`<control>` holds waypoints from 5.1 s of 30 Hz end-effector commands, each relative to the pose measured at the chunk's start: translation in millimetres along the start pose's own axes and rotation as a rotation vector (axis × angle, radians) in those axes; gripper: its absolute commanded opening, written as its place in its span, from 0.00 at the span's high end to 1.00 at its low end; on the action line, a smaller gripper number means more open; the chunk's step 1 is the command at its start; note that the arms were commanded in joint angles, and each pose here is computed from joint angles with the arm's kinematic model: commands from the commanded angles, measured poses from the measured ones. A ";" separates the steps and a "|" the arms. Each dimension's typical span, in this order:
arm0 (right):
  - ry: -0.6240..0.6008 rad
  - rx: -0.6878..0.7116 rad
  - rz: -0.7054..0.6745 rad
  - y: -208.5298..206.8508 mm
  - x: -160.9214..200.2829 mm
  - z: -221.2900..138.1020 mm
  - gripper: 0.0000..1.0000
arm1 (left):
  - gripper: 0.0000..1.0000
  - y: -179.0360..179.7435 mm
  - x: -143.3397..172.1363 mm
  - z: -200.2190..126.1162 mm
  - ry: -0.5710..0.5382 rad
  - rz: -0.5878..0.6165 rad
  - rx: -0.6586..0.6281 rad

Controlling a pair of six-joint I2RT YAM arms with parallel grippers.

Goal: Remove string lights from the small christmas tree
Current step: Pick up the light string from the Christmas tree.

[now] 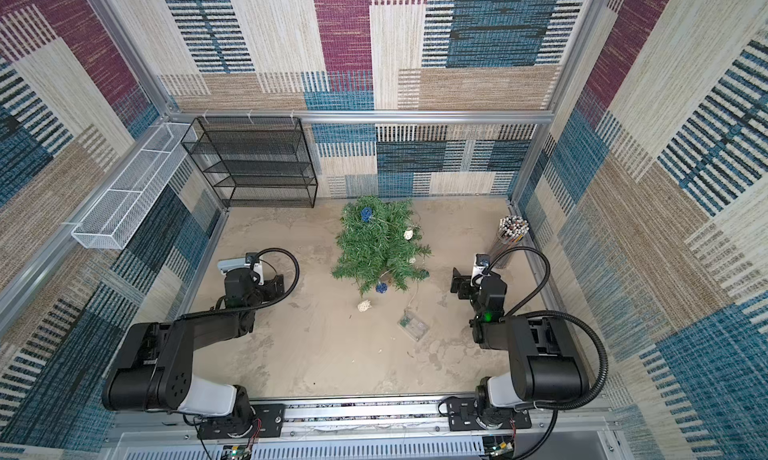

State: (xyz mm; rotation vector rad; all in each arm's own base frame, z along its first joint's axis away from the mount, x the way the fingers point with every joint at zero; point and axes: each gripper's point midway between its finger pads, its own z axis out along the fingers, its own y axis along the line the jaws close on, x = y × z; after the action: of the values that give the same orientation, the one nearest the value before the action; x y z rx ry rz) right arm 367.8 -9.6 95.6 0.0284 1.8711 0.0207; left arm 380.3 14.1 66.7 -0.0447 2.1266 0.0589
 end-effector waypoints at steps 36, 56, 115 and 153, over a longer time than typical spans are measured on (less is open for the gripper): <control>0.069 0.075 0.040 1.3 -68.2 44.9 0.04 | 0.01 3.3 -78.8 -4.4 0.090 -0.071 -0.039; 0.097 -0.416 0.072 138.2 -271.9 -7.7 0.00 | 0.08 -225.6 -275.1 -184.5 0.264 -0.164 0.853; 0.039 -0.636 0.141 180.9 -286.1 -56.1 0.05 | 0.31 -315.6 -246.9 -210.8 0.340 0.019 0.982; 0.041 -0.699 0.149 208.6 -297.1 -63.3 0.05 | 0.41 -309.0 -247.1 -220.9 0.292 0.081 0.954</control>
State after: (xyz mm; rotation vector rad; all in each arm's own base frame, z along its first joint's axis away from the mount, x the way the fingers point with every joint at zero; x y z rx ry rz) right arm 396.9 188.2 398.2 -0.3154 1.8238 0.7763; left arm 339.9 -308.3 395.8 0.6029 2.2084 -0.9973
